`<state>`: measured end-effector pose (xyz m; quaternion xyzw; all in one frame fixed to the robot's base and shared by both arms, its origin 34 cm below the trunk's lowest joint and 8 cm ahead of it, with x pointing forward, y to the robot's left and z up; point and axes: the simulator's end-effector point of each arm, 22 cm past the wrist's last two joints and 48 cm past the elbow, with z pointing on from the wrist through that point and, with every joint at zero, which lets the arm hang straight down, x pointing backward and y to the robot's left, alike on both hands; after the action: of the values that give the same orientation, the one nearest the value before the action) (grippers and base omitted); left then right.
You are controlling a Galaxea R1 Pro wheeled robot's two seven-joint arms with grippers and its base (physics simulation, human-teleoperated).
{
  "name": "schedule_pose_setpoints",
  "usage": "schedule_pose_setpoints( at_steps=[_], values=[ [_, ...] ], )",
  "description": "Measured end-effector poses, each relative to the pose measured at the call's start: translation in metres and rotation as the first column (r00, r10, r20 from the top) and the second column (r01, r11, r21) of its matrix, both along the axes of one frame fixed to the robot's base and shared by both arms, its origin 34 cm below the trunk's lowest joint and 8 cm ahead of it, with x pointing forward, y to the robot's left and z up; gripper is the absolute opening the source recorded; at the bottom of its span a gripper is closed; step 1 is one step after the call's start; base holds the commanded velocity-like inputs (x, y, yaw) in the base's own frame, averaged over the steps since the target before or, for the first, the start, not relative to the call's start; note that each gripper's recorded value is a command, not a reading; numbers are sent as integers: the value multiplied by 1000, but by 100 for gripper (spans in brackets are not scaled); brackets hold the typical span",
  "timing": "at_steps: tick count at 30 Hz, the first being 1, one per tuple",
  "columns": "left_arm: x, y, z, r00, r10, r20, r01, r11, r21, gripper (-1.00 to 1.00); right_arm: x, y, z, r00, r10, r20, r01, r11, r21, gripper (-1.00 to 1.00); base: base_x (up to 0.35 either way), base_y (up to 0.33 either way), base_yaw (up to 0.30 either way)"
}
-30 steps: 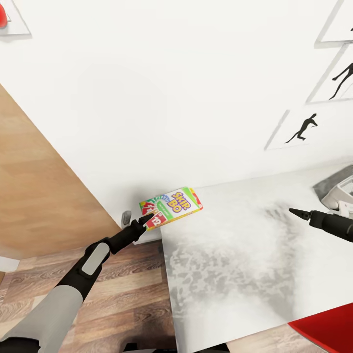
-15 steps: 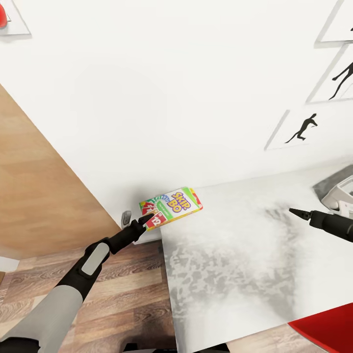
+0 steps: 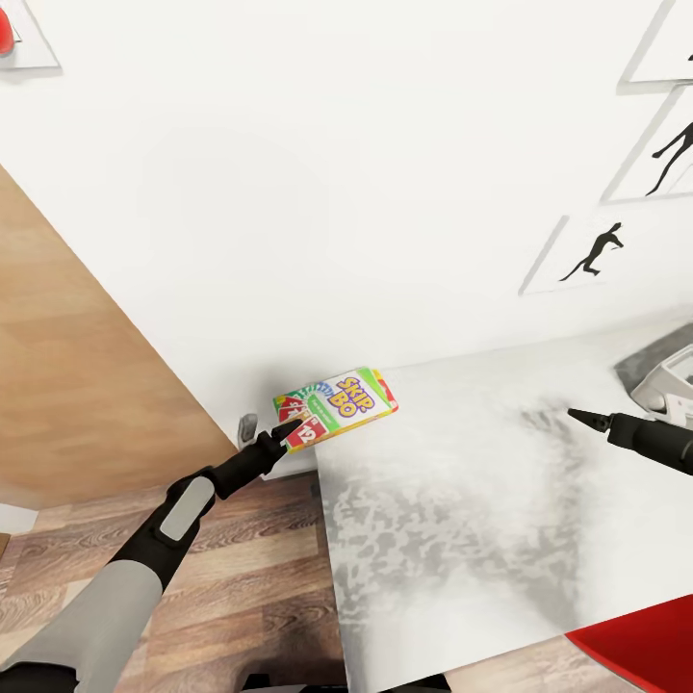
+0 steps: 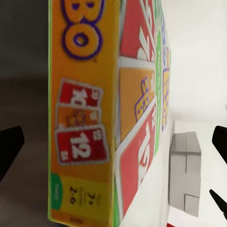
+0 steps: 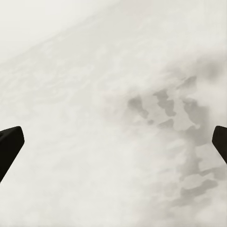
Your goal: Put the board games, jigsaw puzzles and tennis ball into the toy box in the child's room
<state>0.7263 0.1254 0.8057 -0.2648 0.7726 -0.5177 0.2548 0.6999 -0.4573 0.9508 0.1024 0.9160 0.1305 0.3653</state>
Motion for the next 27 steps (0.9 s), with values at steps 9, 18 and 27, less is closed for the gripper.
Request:
schedule_pose_setpoints(
  at_steps=[9, 18, 27],
  values=[
    [0, 0, 0, 1000, 0, 0, 0, 1000, 0, 100, 0, 0, 0, 1000, 0, 0, 0, 1000, 0, 100, 0, 0, -58],
    [0, 0, 0, 1000, 0, 0, 0, 1000, 0, 100, 0, 0, 0, 1000, 1, 1, -1, 1000, 1, 100, 0, 0, -111],
    [0, 0, 0, 1000, 0, -1, 0, 1000, 1, 100, 0, 0, 0, 1000, 1, 1, -1, 1000, 0, 100, 0, 0, -33]
  ],
)
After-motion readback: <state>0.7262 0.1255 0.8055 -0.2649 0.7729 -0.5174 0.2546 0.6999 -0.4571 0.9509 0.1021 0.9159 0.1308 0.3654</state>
